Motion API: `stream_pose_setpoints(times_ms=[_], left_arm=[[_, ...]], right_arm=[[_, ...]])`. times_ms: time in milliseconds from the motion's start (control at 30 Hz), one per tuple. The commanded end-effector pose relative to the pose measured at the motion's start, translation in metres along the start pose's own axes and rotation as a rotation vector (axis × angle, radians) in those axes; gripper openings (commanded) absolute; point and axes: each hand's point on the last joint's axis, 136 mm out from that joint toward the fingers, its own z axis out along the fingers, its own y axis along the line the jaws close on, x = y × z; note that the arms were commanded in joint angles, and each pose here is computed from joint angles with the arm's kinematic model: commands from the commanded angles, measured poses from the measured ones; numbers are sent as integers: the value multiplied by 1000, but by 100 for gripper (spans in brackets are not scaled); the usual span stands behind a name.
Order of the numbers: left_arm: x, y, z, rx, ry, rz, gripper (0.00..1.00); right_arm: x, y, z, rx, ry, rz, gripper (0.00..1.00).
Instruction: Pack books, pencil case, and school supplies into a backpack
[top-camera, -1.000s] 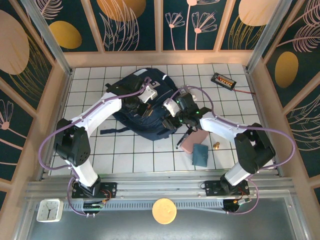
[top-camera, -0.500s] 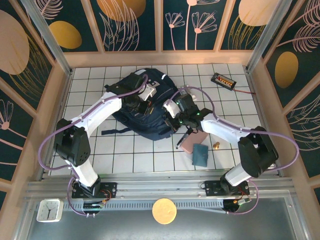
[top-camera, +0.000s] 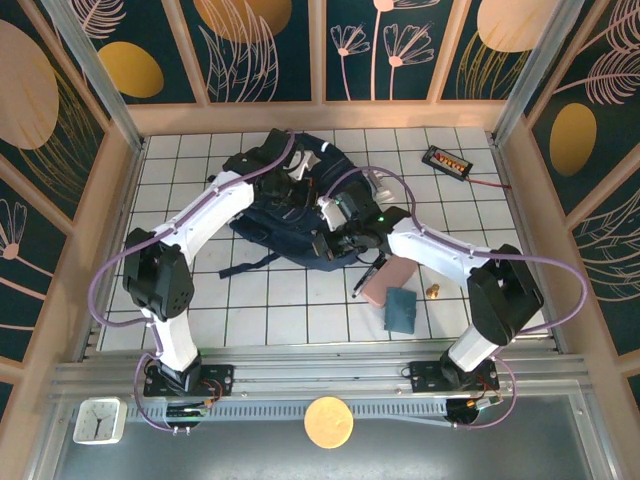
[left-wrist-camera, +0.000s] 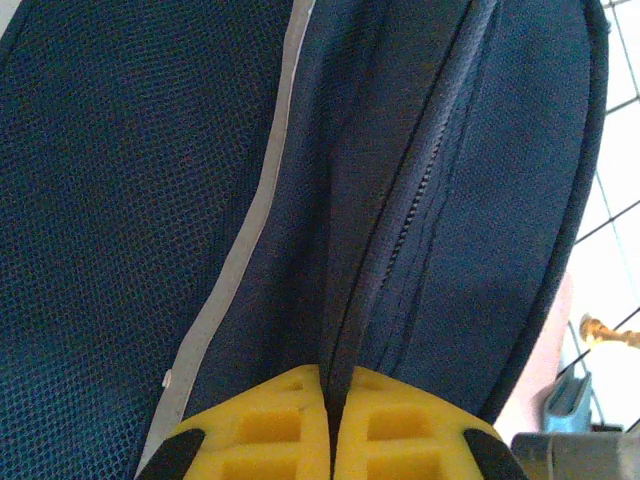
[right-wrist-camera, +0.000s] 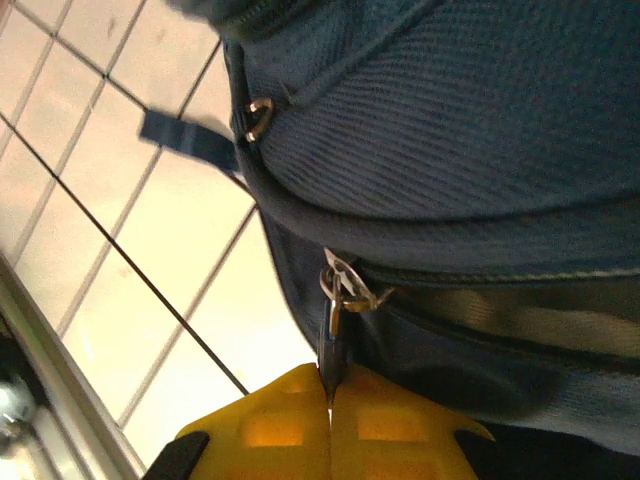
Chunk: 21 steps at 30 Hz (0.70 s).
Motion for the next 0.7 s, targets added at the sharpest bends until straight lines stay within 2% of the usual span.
stream_pose_setpoints(times_ms=[0, 167, 333, 533, 667], left_arm=[[-44, -24, -10, 101, -153, -133, 0], [-63, -35, -8, 207, -242, -308, 0], [-76, -38, -9, 272, -306, -416, 0], [-92, -43, -12, 311, -356, -473, 0], [-100, -46, -14, 320, -367, -484, 0]], right_arm=[[-19, 27, 4, -118, -76, 174, 0], [-46, 38, 4, -203, -276, 316, 0], [-76, 48, 5, -260, -470, 410, 0], [-99, 65, 8, -287, -733, 365, 0], [-110, 67, 13, -226, -920, 289, 0]])
